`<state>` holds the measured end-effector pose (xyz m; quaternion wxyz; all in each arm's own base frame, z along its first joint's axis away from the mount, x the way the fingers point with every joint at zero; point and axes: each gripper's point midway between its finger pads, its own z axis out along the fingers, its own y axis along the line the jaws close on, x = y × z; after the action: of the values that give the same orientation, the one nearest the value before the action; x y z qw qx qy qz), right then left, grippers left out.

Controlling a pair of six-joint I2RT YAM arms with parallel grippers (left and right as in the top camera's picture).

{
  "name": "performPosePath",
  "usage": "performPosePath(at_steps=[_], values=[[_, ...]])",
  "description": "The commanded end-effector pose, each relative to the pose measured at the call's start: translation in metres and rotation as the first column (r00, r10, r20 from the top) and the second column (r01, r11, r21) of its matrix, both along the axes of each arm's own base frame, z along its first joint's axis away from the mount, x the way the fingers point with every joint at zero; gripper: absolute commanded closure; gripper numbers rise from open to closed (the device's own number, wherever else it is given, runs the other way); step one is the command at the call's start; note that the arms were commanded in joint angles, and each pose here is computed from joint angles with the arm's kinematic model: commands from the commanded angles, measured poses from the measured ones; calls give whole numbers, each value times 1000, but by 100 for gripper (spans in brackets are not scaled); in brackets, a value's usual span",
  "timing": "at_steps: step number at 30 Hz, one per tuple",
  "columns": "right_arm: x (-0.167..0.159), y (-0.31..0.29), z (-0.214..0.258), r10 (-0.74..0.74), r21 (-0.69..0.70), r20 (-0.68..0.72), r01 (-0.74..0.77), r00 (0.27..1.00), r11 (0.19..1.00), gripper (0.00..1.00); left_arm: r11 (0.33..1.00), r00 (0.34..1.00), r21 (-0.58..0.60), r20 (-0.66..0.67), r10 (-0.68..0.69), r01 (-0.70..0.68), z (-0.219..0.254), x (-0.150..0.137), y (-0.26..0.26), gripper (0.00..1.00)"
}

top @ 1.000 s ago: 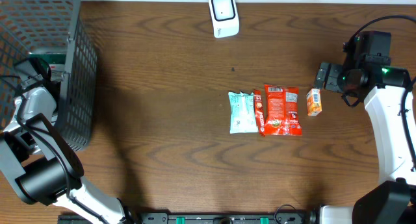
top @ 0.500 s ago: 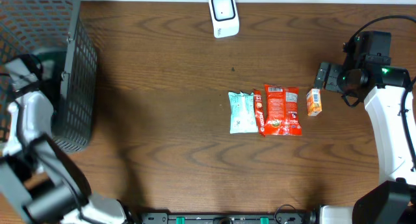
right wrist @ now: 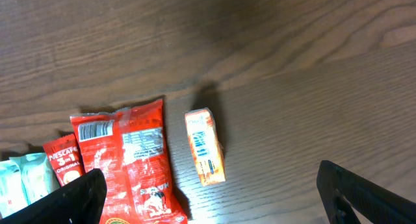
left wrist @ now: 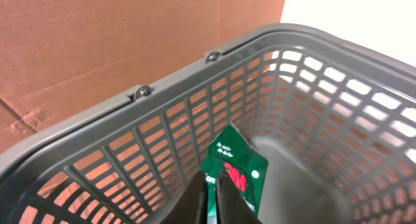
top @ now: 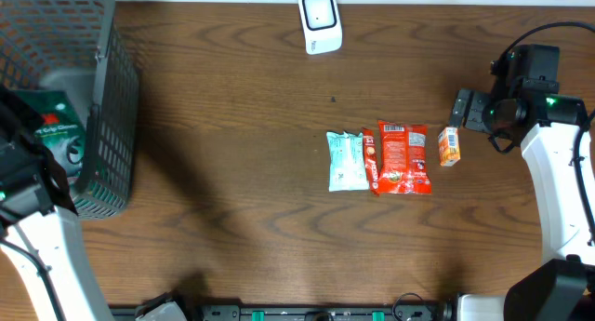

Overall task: Scan the item barcode
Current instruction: 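Lift the gloves packet up out of the basket with the left gripper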

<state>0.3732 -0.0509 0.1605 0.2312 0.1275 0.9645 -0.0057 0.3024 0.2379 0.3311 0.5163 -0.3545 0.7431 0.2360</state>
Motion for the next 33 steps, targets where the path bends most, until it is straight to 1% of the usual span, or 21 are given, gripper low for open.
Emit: performPosePath(at_steps=[1,2,5,6,8,9,11,15,17,22,26,27,29,33], values=[[2,-2,5,-18,7,15,18,1000,1000,1,999,1000,-39,12,12,-11,-4,1,-7,62],[2,-2,5,-18,7,15,18,1000,1000,1,998,1000,-62,1,6,-6,-11,3,-8,45],[2,-2,5,-18,7,15,18,1000,1000,1,991,996,-134,-78,-41,30,-45,17,-9,24],[2,-2,5,-18,7,15,18,1000,1000,1,984,990,-175,-126,-62,39,-66,25,-9,20],[2,-2,5,-18,7,15,18,1000,1000,1,975,980,-217,-182,-77,36,-92,32,-7,19],[2,-2,5,-18,7,15,18,1000,1000,1,970,974,-241,-207,-87,36,-105,35,-5,17],[2,-2,5,-18,7,15,18,1000,1000,1,953,964,-298,-233,-125,52,-128,42,-5,14],[2,-2,5,-18,7,15,18,1000,1000,1,877,936,-459,-229,-268,139,-172,60,-14,14],[2,-2,5,-18,7,15,18,1000,1000,1,847,915,-503,-236,-326,172,-190,65,-17,13],[2,-2,5,-18,7,15,18,1000,1000,1,823,860,-537,-316,-400,185,-232,70,-21,12],[2,-2,5,-19,7,14,18,1000,1000,1,804,804,-557,-370,-465,208,-262,75,-31,11],[2,-2,5,-18,7,15,18,1000,1000,1,813,786,-554,-417,-456,178,-277,72,-30,11],[2,-2,5,-18,7,15,18,1000,1000,1,832,770,-538,-471,-431,137,-291,68,-25,11],[2,-2,5,-18,7,15,18,1000,1000,1,831,746,-548,-512,-426,98,-316,63,-22,11]])
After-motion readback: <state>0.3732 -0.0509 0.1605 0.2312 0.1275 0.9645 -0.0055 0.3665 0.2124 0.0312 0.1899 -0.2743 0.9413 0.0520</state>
